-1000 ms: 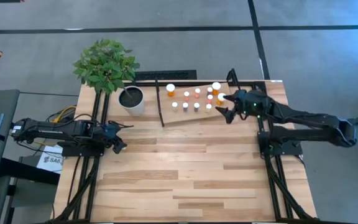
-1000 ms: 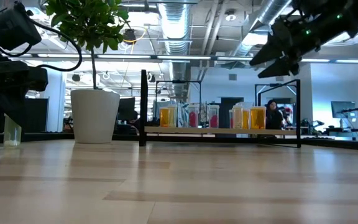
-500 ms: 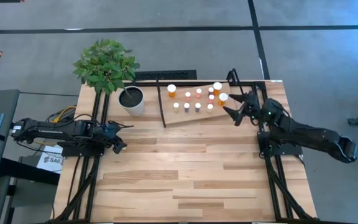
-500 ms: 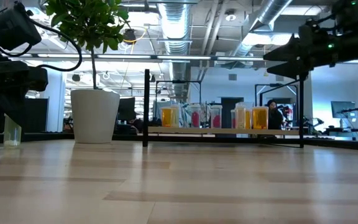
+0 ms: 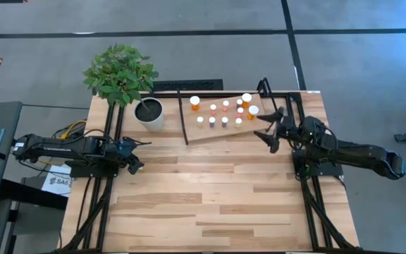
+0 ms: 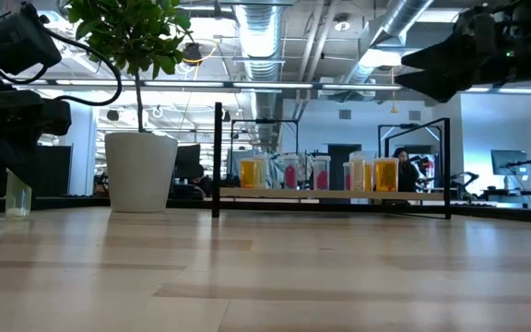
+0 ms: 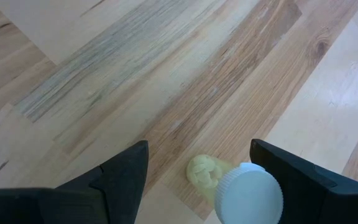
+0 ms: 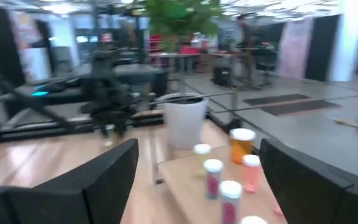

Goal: Pick and place medicine bottles onto shelf by color
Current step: Put the yellow pill bottle on the shelf

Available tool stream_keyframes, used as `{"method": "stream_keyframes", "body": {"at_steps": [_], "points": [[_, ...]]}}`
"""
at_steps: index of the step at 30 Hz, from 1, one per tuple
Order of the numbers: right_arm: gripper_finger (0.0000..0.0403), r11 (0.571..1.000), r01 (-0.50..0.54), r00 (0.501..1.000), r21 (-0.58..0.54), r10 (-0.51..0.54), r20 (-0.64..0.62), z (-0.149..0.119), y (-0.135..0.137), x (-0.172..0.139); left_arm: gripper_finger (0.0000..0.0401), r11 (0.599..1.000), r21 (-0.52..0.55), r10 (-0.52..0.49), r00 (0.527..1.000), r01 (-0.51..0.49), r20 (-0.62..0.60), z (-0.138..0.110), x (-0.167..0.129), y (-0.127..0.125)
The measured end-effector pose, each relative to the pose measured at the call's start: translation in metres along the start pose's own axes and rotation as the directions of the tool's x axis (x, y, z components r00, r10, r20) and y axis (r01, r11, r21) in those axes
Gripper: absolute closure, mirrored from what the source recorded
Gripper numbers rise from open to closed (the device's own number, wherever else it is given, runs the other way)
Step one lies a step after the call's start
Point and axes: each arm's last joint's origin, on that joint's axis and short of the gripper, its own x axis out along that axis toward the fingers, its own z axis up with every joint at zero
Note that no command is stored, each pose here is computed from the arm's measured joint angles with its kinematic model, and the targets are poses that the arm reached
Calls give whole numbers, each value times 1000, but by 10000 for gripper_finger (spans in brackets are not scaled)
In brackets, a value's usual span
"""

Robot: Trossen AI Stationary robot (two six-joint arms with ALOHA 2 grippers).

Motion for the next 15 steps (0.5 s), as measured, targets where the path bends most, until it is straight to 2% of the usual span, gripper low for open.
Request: {"method": "stream_keyframes", "body": {"at_steps": [2, 10, 15], "points": [[57, 1000, -20, 1000, 4, 20, -14, -1, 3, 0, 134, 1000, 0, 0, 1000, 0, 0, 0, 0, 0], [94, 1000, 20, 998, 9, -19, -63, -10, 7, 0, 134, 1000, 0, 0, 1000, 0, 0, 0, 0, 0], [102, 1000, -1, 1000, 1, 1, 21, -23, 10, -3, 134, 1000, 0, 0, 1000, 0, 0, 0, 0, 0]]}}
